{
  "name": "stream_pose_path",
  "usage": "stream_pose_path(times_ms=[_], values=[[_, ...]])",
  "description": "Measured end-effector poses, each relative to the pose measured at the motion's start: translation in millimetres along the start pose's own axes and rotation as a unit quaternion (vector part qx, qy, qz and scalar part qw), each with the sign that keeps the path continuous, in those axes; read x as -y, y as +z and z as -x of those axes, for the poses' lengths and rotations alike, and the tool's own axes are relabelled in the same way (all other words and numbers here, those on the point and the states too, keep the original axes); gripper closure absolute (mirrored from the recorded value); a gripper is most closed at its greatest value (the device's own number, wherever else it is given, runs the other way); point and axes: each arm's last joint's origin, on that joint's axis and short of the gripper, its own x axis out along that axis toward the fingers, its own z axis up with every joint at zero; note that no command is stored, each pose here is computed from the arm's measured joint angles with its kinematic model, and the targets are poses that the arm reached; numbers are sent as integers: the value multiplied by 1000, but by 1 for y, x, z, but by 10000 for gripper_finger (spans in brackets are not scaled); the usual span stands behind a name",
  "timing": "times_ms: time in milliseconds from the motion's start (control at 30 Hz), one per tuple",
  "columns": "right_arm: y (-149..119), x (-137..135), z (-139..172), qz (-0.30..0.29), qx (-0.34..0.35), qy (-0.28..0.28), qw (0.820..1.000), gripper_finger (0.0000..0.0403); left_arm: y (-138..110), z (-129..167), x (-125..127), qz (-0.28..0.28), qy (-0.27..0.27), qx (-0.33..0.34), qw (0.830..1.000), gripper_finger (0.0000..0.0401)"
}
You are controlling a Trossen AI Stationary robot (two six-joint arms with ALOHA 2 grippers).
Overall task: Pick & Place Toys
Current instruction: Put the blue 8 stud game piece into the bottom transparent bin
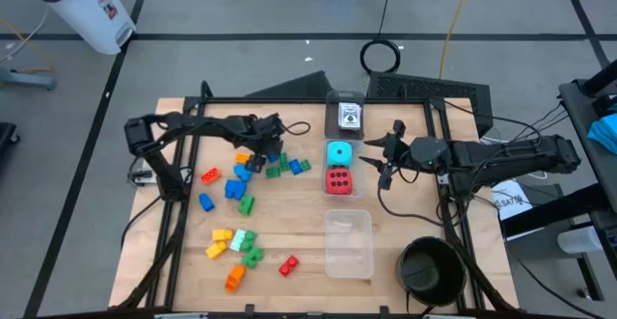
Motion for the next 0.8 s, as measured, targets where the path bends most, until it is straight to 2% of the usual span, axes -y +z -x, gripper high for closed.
stream_pose_path(times_ms=[167,333,467,667,800], values=[[0,0,0,0,0,0,1000,232,-2,-7,4,17,-32,-22,999,135],[0,0,0,-16,0,0,1000,232,0,-5,10,61,-47,-21,997,197],[0,0,0,-43,0,0,999,232,5,-5,12,106,-11,-29,994,250],[0,0,0,-44,1,0,999,232,5,0,19,135,41,-76,987,251],[0,-1,0,-69,1,3,998,232,11,19,24,149,77,-53,984,251]])
